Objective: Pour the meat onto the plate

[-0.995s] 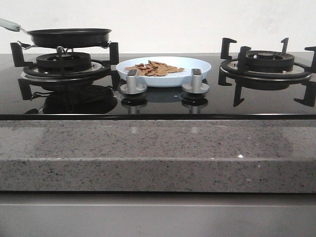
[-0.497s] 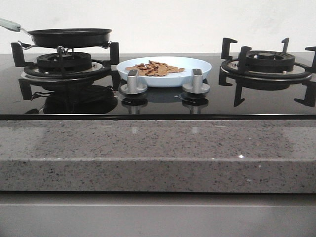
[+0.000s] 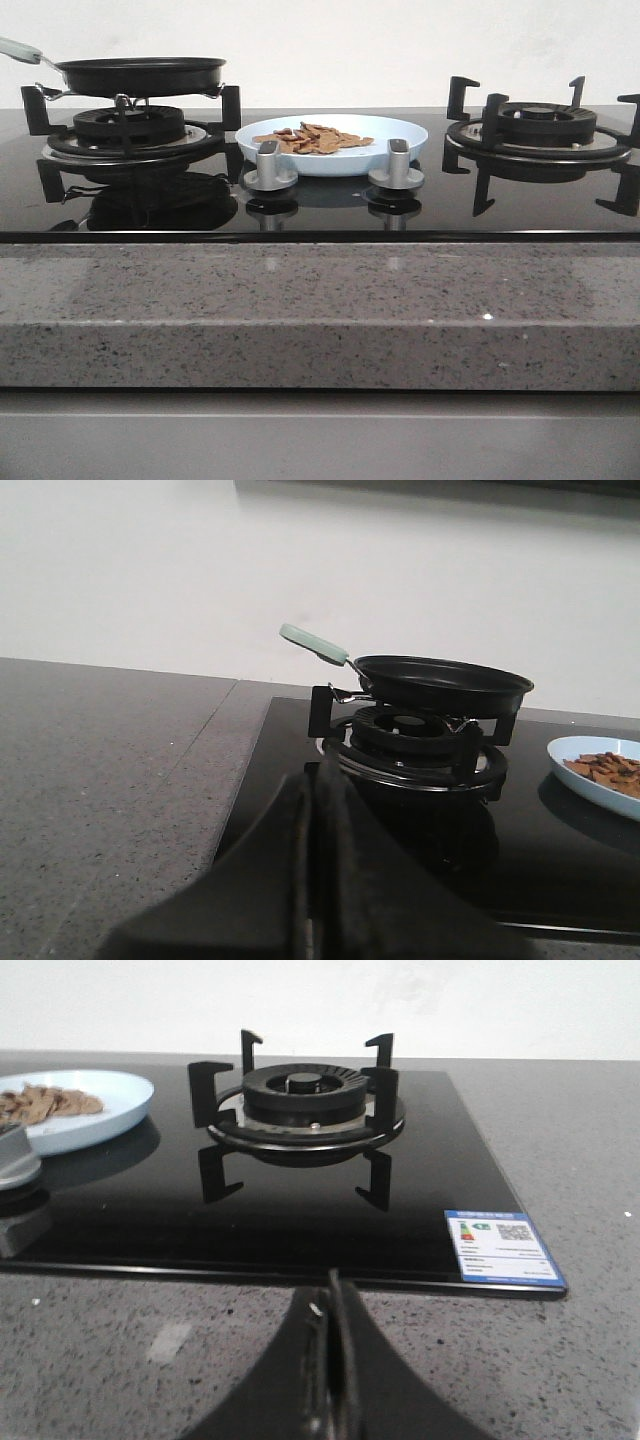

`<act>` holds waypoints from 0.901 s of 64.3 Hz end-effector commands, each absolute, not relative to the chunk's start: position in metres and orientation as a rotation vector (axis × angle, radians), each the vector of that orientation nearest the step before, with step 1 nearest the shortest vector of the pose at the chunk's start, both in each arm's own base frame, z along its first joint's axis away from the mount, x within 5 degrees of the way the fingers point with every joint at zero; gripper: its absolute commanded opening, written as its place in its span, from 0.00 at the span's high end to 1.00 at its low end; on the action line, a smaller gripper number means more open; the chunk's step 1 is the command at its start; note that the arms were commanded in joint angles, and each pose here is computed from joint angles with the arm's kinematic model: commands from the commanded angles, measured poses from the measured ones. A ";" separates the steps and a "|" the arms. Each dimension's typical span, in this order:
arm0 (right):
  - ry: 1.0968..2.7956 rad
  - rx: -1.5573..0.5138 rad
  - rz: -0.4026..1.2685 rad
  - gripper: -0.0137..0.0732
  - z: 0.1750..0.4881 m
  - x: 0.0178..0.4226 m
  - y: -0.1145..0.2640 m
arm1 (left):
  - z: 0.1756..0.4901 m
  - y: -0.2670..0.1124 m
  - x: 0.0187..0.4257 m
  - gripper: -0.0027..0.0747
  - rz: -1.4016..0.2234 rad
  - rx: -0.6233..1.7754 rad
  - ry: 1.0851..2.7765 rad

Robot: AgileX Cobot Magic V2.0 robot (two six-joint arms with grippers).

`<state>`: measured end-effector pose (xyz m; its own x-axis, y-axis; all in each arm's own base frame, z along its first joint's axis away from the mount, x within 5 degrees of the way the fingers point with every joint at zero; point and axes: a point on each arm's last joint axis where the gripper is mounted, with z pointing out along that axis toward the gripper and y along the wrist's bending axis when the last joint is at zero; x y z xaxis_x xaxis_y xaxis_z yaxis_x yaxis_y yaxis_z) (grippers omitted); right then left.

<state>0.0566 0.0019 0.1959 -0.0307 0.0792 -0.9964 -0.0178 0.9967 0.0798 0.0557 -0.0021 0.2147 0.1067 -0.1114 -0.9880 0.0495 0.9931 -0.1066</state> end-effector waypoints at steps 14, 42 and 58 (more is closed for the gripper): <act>1.456 0.078 0.049 0.97 0.209 0.055 -0.001 | 0.221 -0.002 0.053 0.99 -0.143 -0.056 1.368; 1.411 0.048 0.019 0.97 0.213 0.054 -0.001 | 0.221 -0.002 0.053 0.99 -0.143 -0.056 1.368; 1.349 0.078 0.061 0.97 0.219 0.053 -0.001 | 0.221 -0.002 0.053 0.99 -0.143 -0.056 1.368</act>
<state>0.0563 -0.0008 0.2071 0.0957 0.0994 -0.9904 0.0051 0.9949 0.1003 0.0557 -0.0021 0.2147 0.1067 -0.1114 -0.9880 0.0495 0.9931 -0.1066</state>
